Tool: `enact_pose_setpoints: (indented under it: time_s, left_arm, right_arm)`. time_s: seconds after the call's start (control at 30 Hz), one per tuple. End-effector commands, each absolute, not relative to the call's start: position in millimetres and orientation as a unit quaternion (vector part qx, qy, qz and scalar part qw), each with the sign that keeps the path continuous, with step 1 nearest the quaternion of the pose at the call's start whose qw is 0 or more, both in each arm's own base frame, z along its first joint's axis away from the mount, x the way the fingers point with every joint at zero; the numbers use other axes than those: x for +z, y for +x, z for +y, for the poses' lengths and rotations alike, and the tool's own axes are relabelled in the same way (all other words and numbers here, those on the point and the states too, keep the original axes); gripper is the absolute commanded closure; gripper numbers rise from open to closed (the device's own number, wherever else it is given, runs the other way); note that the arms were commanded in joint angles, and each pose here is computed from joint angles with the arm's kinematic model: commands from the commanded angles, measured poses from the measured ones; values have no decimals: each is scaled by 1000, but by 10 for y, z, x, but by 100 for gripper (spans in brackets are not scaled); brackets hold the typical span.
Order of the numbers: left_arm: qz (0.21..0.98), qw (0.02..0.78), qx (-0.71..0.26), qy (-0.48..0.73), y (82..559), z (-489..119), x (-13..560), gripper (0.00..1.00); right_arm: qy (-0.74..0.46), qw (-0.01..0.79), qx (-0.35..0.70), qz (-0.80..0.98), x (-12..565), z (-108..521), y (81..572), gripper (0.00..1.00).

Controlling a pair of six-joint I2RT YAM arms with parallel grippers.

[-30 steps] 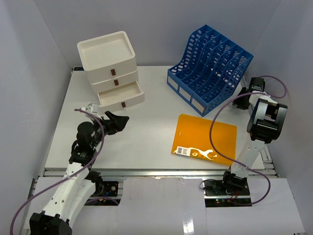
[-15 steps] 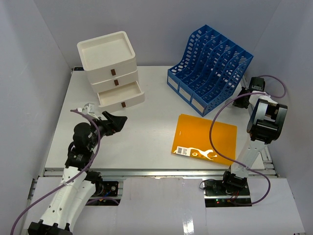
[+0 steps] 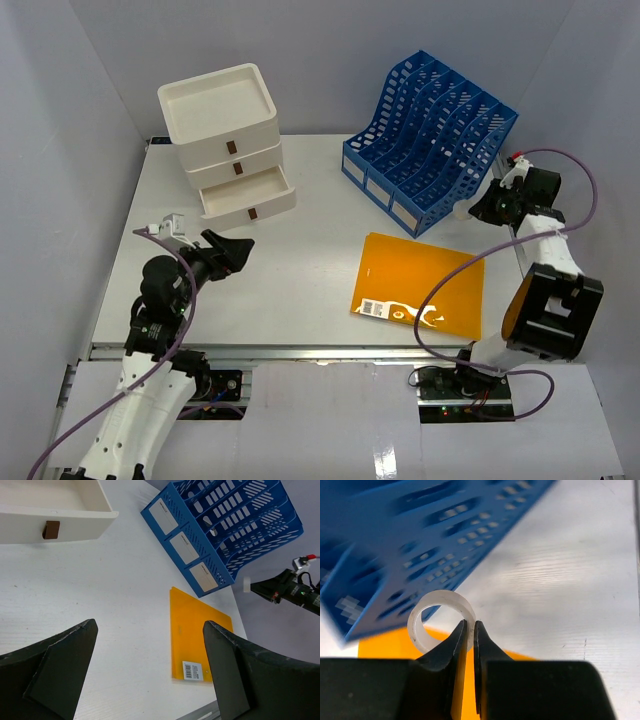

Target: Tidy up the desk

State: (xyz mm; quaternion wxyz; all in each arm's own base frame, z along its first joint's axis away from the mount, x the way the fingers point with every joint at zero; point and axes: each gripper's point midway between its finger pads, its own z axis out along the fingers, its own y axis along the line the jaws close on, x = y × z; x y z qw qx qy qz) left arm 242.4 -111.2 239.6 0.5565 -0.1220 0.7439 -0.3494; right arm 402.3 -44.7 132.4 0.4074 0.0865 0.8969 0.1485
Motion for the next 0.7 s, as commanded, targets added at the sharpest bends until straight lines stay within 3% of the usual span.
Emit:
enact_pose_setpoints:
  time_s: [0.0,0.23,0.47,0.67]
  left_arm:
    - [733,575,-342,-123,2414,-1055,2629,2]
    - [733,575,-339,-130,2415,-1034,2757,2]
    - [733,568,-340,-157,2303,-977,2791,2]
    - [729,566,-338,-182,2181,-901,2788,2]
  right_arm:
    - [-150,478,212,839,1918,162,3720,92]
    - [-399,511,240,722,2528,1572,3463,92]
    - [-505,488,249,667,2578,3007,3726,92]
    - [-511,530,214,643,2781,4010,4318,92]
